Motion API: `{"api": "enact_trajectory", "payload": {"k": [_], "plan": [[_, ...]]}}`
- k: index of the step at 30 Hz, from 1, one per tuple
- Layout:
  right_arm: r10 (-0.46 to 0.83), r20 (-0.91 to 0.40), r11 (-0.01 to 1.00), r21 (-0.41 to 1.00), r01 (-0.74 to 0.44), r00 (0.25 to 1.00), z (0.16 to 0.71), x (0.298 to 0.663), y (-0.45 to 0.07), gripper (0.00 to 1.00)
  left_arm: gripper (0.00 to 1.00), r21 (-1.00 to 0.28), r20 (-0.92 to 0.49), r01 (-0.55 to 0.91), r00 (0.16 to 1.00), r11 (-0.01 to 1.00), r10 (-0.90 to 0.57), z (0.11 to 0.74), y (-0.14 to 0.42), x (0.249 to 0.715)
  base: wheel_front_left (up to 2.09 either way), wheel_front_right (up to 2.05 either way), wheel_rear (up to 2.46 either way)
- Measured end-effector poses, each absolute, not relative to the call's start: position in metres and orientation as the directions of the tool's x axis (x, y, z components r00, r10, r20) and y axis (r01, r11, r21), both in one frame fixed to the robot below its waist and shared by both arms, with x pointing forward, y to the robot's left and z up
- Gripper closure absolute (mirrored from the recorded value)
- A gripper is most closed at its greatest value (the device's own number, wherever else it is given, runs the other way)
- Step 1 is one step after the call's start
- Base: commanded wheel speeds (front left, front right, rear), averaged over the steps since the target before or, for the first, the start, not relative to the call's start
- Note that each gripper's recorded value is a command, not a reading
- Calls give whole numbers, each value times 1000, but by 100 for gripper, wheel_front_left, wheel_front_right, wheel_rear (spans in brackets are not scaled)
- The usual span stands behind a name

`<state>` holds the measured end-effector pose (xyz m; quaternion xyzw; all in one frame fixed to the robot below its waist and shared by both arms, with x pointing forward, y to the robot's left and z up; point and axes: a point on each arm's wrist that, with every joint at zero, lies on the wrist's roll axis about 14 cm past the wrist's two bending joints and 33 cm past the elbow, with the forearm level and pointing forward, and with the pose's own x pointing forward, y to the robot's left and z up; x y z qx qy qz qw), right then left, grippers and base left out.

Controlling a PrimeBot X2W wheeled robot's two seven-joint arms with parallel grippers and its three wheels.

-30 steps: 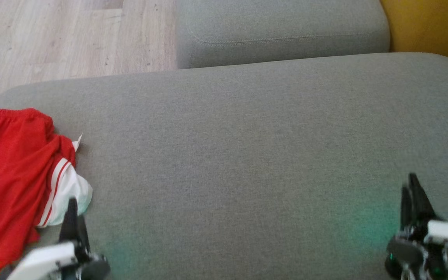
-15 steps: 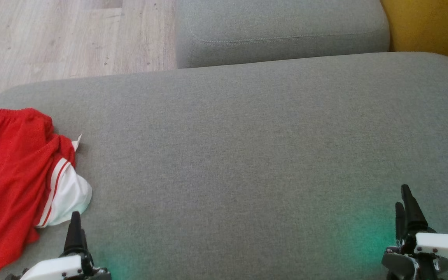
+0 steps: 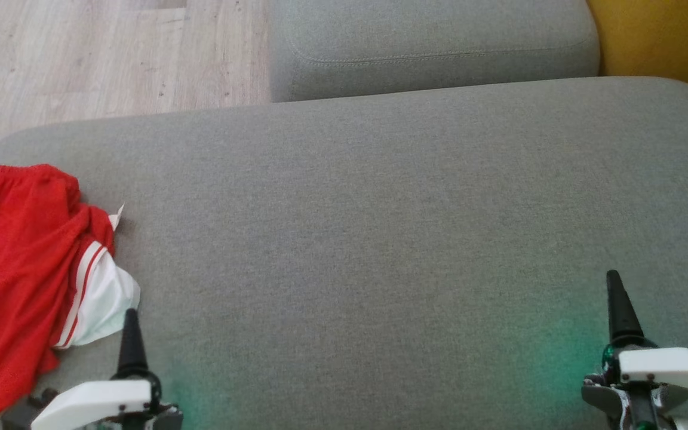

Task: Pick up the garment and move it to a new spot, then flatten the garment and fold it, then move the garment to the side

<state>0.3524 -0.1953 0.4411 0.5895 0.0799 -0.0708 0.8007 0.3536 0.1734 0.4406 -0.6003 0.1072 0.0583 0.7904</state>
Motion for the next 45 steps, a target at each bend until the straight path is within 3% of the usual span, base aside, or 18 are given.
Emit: {"api": "enact_trajectory", "payload": {"k": [45], "plan": [[66,-78,771,637,-1,995,475,361,-160,0,0,-663,-168,-93,986,743,-26,465,148,355,0,0,0]]}}
